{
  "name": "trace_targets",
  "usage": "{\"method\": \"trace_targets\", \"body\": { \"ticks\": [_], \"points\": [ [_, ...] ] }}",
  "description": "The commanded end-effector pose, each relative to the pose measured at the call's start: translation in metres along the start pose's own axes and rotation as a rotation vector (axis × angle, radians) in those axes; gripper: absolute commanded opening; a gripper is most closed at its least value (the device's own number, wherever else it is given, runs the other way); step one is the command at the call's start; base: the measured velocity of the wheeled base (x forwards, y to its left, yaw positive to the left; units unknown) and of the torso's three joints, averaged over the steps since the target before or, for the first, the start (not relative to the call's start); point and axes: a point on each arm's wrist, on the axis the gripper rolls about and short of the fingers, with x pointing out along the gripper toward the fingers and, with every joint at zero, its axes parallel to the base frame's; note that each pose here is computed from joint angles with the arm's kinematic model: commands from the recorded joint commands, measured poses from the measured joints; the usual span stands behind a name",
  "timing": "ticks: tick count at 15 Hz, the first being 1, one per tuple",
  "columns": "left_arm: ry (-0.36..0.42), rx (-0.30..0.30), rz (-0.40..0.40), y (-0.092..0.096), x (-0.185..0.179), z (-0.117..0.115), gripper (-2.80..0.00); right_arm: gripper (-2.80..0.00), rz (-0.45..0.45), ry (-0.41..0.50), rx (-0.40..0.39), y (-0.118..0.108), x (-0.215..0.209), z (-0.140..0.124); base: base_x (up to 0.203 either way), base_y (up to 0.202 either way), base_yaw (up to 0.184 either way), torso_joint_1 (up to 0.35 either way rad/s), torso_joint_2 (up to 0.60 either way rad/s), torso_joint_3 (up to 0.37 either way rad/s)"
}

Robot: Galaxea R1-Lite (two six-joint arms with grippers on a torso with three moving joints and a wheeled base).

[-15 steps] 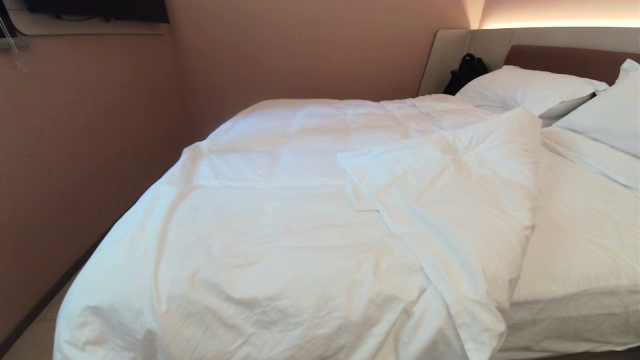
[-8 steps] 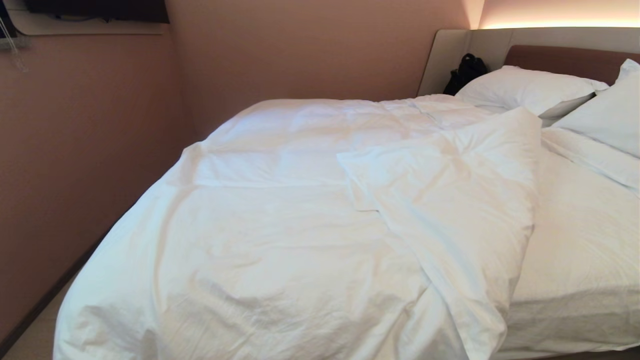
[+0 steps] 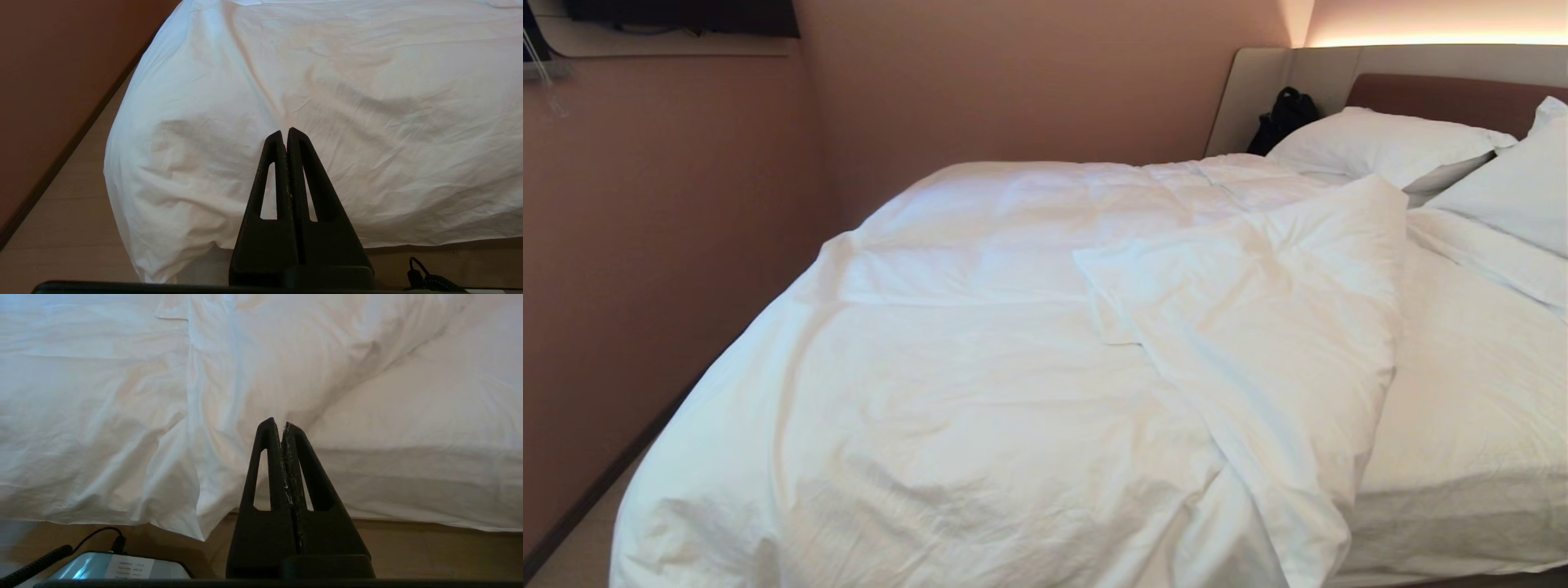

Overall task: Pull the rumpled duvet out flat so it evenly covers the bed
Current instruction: Hold the folded corner of the quilt

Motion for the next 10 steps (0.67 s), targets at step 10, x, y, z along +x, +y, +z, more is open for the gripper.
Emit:
{"method": "trace_targets", "body": {
  "ticks": [10],
  "points": [
    [0.0,0.0,0.0,0.0,0.0,0.0,-2.8,-2.8,0.133,0.166,0.233,0.007,0.262,0.097,0.0,0.0,0.0,0.0,0.0,0.0]
  ]
}}
